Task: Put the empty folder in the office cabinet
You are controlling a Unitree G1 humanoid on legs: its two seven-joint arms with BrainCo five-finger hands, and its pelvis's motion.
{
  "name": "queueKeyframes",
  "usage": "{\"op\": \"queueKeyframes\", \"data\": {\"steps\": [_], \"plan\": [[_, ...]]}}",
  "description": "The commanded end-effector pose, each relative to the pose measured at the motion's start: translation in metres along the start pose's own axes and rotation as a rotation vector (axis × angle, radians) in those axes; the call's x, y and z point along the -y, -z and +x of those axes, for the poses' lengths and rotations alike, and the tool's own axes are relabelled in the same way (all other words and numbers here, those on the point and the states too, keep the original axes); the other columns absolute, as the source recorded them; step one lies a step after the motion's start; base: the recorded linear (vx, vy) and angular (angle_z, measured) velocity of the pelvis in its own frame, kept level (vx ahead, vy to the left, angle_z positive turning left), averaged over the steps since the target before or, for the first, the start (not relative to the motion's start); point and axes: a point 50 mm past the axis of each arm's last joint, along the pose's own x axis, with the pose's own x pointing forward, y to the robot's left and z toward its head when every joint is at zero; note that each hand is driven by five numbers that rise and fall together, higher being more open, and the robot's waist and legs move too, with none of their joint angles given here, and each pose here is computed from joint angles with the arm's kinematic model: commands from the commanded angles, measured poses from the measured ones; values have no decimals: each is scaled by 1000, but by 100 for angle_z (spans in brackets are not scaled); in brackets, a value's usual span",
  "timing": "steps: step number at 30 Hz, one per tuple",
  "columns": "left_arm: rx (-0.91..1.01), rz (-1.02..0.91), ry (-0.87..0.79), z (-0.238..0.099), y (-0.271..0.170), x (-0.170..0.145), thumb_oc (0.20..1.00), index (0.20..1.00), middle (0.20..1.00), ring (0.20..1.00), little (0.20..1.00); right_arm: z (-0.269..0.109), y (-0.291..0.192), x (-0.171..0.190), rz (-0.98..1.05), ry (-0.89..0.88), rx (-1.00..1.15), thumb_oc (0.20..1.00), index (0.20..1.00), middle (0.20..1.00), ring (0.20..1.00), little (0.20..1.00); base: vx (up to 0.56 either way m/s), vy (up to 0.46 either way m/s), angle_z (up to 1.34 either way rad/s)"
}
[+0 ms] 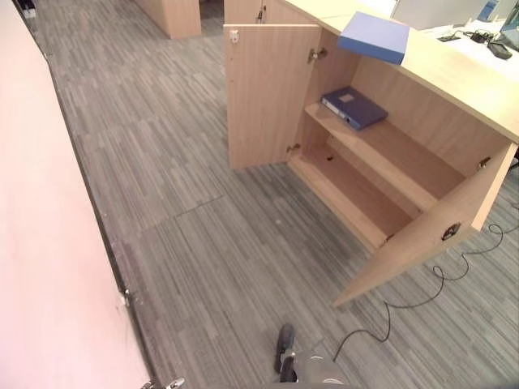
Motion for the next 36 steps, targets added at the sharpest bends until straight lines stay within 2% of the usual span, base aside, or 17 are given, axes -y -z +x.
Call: {"op": "queueKeyframes", "data": {"steps": [1,10,15,24,33,34,36], "plan": [[43,17,-44,2,-11,-7,1000,1000,1000,1000,1000,1,-27,1,46,35,71,1000,1000,1000,1000,1000,364,-219,-2],[175,59,-38,5,-52,-1,1000,1000,1000,1000,1000,1,-39,-9,5,50,84,1000,1000,1000,1000,1000,157,-76,20],[167,19,-64,5,-49,-3,1000,1000,1000,1000,1000,0,-37,-14,-25,42,87,1000,1000,1000,1000,1000,209,167,-12],[92,-11,-79,3,-26,-2,1000,1000,1000,1000,1000,1,-20,-20,7,27,34,1000,1000,1000,1000,1000,256,387,-13],[82,28,-114,4,-26,-20,1000,1000,1000,1000,1000,-1,-43,-31,-18,-27,113,1000,1000,1000,1000,1000,154,440,-14],[81,88,-89,4,-26,-17,1000,1000,1000,1000,1000,-9,-105,-47,-43,-48,254,1000,1000,1000,1000,1000,244,369,-13],[75,83,-96,4,-26,-18,1000,1000,1000,1000,1000,-9,-98,-54,-58,-62,254,1000,1000,1000,1000,1000,180,254,-32]]}}
